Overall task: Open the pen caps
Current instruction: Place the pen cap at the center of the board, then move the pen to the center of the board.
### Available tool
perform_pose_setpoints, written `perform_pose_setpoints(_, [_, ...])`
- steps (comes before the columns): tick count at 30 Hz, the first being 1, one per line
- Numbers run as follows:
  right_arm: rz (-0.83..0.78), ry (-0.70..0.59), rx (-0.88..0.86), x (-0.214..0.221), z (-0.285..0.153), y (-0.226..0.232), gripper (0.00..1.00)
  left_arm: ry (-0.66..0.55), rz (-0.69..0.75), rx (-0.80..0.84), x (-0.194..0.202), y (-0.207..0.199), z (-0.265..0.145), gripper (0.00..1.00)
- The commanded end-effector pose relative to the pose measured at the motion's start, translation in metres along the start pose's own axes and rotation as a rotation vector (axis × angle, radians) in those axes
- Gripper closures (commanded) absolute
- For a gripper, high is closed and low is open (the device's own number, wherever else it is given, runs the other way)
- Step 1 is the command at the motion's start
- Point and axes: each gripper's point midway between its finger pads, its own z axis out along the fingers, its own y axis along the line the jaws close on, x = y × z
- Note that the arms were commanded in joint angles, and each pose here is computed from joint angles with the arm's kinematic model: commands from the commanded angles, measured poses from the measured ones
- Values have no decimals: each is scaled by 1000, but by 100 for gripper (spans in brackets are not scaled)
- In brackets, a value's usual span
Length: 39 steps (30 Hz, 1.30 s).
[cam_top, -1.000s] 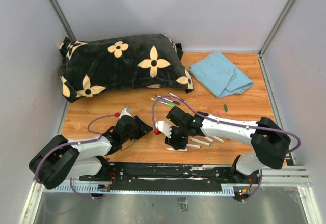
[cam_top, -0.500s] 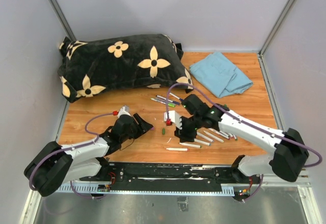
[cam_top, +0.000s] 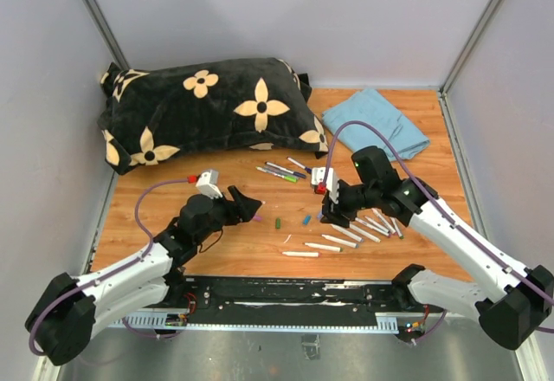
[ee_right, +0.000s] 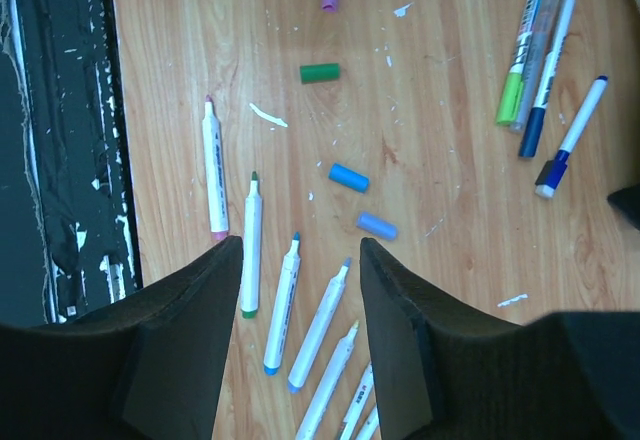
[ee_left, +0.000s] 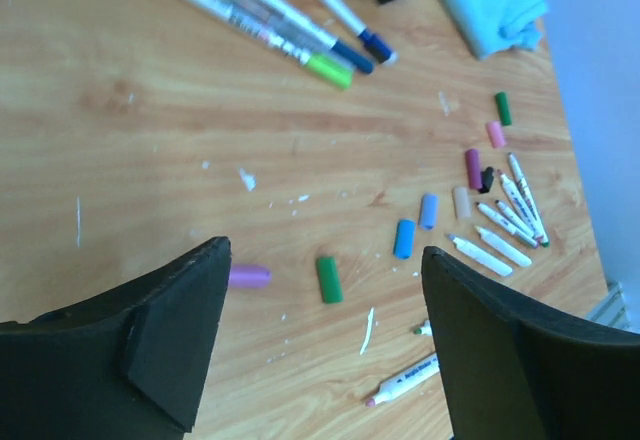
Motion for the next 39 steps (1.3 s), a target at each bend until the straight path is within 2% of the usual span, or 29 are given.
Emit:
perform_pose_setpoints(1, [4,3,-29,9,3,4,48,-132,126,123,-33,-28,-9,15])
perform_pose_setpoints(4, [0,8,-24,10,3,3,48,-177,133,149,-44,-36,-13,10])
perform_pose_setpoints(7, [-4,7,-18,10,2,2,47,-193,134,163,-50,-41,-14,9])
perform_pose_setpoints(39, [-12,15,-13,13,2,1,46,-59,121,145,-34,-51,21,9])
